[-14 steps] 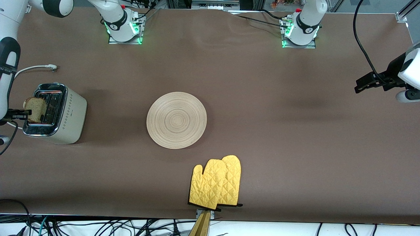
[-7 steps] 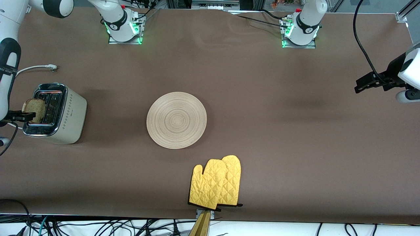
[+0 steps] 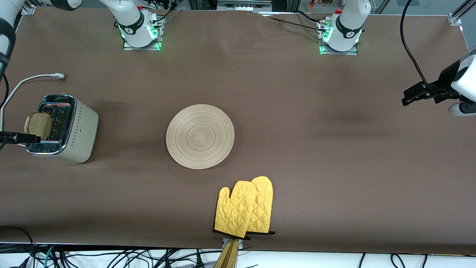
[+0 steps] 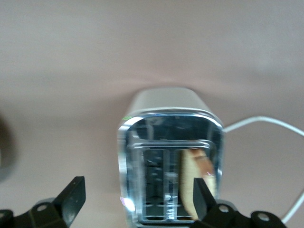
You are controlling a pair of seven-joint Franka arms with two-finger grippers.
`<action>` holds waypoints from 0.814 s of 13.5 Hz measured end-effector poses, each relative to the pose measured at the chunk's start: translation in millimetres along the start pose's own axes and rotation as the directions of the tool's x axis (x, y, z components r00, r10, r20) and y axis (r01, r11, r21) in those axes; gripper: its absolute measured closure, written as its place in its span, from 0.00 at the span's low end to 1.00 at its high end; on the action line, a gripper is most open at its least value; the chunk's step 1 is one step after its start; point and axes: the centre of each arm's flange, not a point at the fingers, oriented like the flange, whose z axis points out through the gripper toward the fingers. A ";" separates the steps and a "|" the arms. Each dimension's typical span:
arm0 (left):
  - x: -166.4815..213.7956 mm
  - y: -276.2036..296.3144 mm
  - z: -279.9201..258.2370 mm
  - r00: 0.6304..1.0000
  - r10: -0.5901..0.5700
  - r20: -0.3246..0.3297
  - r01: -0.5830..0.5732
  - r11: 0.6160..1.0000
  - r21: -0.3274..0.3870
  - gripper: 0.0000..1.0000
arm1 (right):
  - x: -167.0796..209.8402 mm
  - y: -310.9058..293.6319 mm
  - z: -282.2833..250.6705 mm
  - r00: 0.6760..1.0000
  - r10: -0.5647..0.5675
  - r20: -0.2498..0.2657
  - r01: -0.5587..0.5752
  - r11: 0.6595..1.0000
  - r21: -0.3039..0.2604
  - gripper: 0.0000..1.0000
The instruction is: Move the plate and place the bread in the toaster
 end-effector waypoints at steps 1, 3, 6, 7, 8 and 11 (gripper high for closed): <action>0.0 0.0 0.0 1.000 0.000 0.000 0.000 1.000 0.000 0.00 | -5.2 -21.4 -21.2 0.999 -0.036 -0.032 0.037 0.999 0.015 0.00; 0.0 0.0 0.0 1.000 0.000 0.000 0.000 1.000 0.000 0.00 | -13.0 -54.0 -45.4 0.994 -0.091 -0.062 0.093 0.995 0.031 0.00; 0.0 0.0 0.0 1.000 0.000 0.000 0.000 1.000 0.000 0.00 | -11.1 -86.6 -41.3 0.990 -0.139 -0.037 0.140 0.990 0.024 0.00; 0.0 0.0 0.0 1.000 0.000 0.000 0.000 1.000 0.000 0.00 | -11.8 -99.2 -39.5 0.988 -0.155 -0.013 0.155 0.988 0.000 0.00; 0.0 0.0 0.0 1.000 0.000 0.000 0.000 1.000 0.000 0.00 | -14.2 -112.0 -41.8 0.986 -0.168 0.007 0.169 0.985 -0.045 0.00; 0.0 0.0 0.0 1.000 0.000 0.000 0.000 1.000 0.000 0.00 | -27.9 -154.7 -62.6 0.978 -0.206 -0.018 0.203 0.973 -0.106 0.00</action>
